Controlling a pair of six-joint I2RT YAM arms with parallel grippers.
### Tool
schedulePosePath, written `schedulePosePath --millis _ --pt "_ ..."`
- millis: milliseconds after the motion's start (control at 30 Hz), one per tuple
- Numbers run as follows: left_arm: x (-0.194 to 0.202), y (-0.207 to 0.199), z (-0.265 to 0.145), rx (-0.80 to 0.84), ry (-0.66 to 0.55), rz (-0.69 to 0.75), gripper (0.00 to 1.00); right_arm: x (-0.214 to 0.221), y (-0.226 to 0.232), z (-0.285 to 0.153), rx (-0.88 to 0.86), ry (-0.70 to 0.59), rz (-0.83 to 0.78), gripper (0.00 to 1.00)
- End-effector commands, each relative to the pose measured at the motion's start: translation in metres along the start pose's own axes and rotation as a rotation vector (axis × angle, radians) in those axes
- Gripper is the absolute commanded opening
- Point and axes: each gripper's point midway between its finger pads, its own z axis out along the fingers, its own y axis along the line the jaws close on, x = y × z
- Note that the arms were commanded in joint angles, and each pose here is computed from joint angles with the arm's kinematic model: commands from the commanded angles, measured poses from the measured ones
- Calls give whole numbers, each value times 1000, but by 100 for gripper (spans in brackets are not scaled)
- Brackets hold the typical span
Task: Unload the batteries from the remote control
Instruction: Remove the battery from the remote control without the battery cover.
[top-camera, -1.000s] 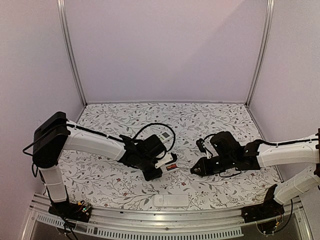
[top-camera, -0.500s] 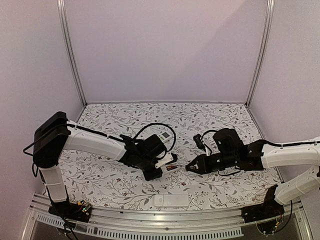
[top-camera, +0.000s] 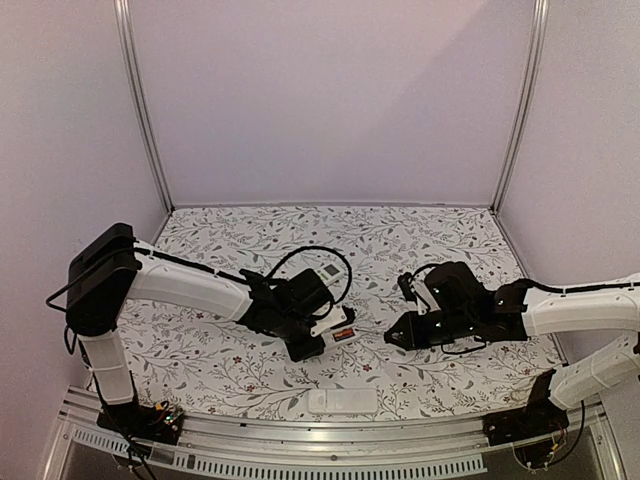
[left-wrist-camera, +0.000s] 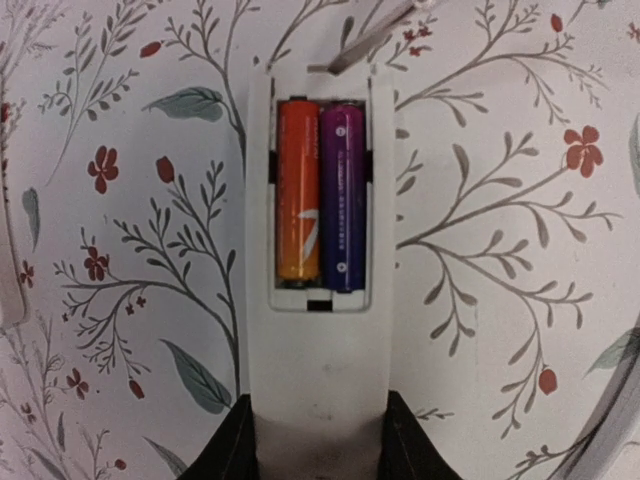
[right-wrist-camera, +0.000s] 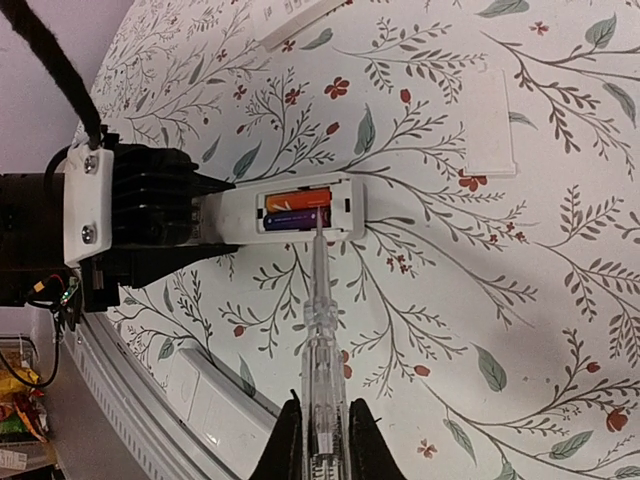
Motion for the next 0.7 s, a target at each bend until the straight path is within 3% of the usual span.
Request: schedulePosePath --millis 0,667 --pt "20 -14 18 30 76 35 18 -7 1 0 20 -16 0 0" --pt "22 -14 19 21 85 40 18 1 3 11 1 30 -6 0"
